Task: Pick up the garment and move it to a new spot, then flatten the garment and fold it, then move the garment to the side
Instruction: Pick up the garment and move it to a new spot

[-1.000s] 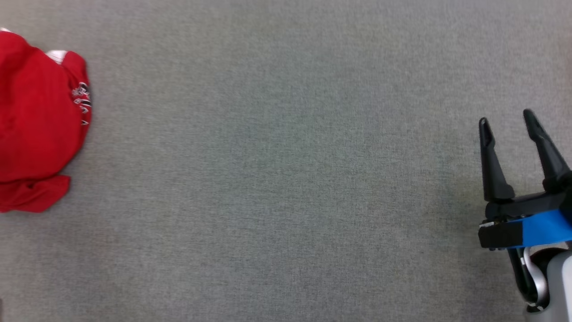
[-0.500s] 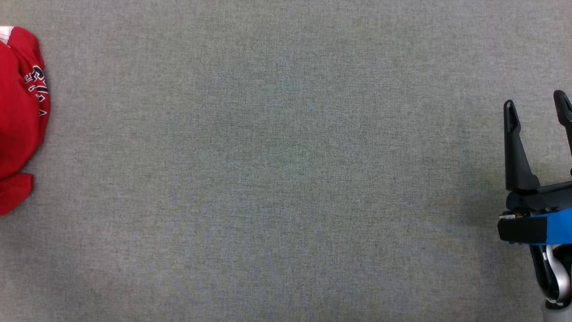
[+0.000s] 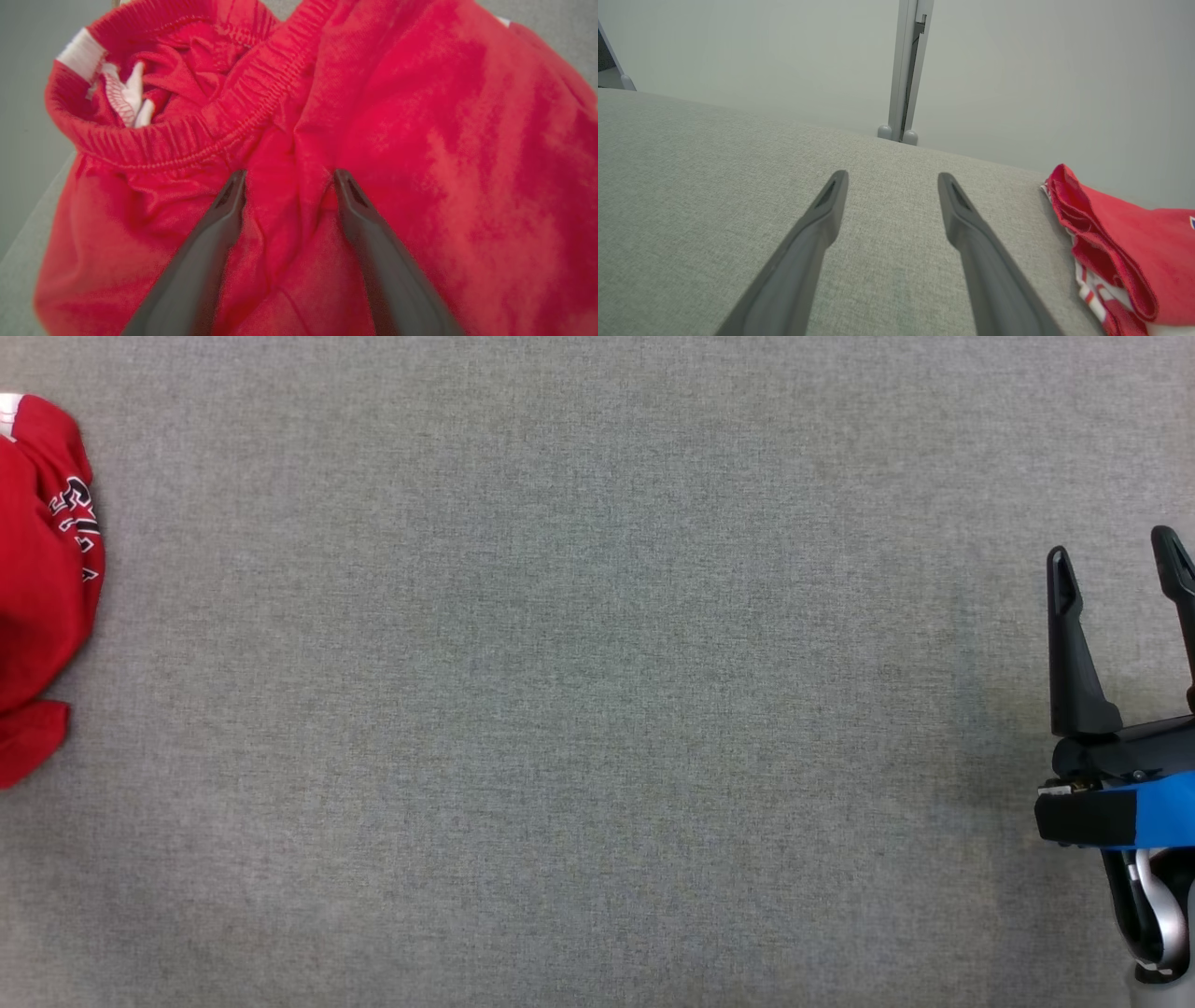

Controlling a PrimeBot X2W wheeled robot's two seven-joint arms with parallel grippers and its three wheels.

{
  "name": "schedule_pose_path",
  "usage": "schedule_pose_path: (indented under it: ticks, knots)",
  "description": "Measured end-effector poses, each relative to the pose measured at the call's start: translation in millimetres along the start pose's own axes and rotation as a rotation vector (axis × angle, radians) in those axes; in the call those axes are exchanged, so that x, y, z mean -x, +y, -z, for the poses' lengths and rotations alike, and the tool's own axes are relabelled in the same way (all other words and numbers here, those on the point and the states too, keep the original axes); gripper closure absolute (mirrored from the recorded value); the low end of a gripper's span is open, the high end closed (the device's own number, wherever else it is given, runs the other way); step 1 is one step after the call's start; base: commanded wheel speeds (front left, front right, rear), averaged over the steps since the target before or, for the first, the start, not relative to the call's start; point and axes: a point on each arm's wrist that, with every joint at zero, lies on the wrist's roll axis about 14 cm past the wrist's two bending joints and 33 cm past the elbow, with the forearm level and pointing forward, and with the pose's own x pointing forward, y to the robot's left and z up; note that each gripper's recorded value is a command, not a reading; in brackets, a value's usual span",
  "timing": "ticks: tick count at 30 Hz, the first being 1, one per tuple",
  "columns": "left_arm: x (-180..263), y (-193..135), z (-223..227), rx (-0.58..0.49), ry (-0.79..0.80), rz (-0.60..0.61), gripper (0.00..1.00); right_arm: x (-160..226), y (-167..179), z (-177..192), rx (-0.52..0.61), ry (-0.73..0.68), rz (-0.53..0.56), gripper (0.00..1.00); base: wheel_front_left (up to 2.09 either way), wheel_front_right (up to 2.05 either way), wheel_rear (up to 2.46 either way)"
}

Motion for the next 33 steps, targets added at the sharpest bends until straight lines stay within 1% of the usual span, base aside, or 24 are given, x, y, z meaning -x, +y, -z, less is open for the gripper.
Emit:
schedule_pose_path:
  ticks: [1, 2, 3, 6, 9, 10, 11, 15, 20, 23, 26, 33]
  knots:
    - [0, 0, 0, -0.007, 0.007, -0.001, 0.86, 0, 0, 0, 0.0, -0.001, 0.001, 0.0, 0.0, 0.0, 0.0]
    - [0, 0, -1, -0.014, 0.006, 0.0, 0.96, 1, 0, -1, 0.001, -0.001, 0.001, 0.0, 0.0, 0.0, 0.0]
    - [0, -1, -2, -0.014, -0.001, 0.002, 1.0, 2, -1, -2, 0.0, -0.002, 0.003, 0.0, 0.0, 0.0, 0.0]
    - [3, -3, -6, -0.022, -0.026, 0.007, 1.0, 4, -2, -5, -0.002, -0.01, 0.008, 0.0, 0.0, 0.0, 0.0]
    - [8, -5, -17, -0.05, -0.092, 0.013, 1.0, 6, -2, -9, -0.01, -0.022, 0.014, 0.0, 0.0, 0.0, 0.0]
    - [15, -9, -37, -0.094, -0.174, 0.016, 1.0, 9, -2, -12, -0.017, -0.03, 0.019, 0.0, 0.0, 0.0, 0.0]
    - [15, -9, -37, -0.094, -0.174, 0.016, 1.0, 9, -2, -12, -0.017, -0.03, 0.019, 0.0, 0.0, 0.0, 0.0]
    - [33, -14, -78, -0.157, -0.337, 0.028, 1.0, 16, -4, -20, -0.032, -0.05, 0.032, 0.0, 0.0, 0.0, 0.0]
    - [71, -44, -139, -0.216, -0.577, 0.095, 1.0, 27, -6, -32, -0.055, -0.082, 0.051, 0.0, 0.0, 0.0, 0.0]
    - [101, -71, -173, -0.243, -0.725, 0.157, 1.0, 36, -9, -40, -0.065, -0.103, 0.069, 0.0, 0.0, 0.0, 0.0]
    - [135, -106, -202, -0.272, -0.861, 0.239, 1.0, 45, -13, -47, -0.073, -0.119, 0.086, 0.0, 0.0, 0.0, 0.0]
    - [223, -203, -243, -0.346, -1.121, 0.466, 1.0, 73, -26, -53, -0.1, -0.138, 0.151, 0.0, 0.0, 0.0, 0.0]
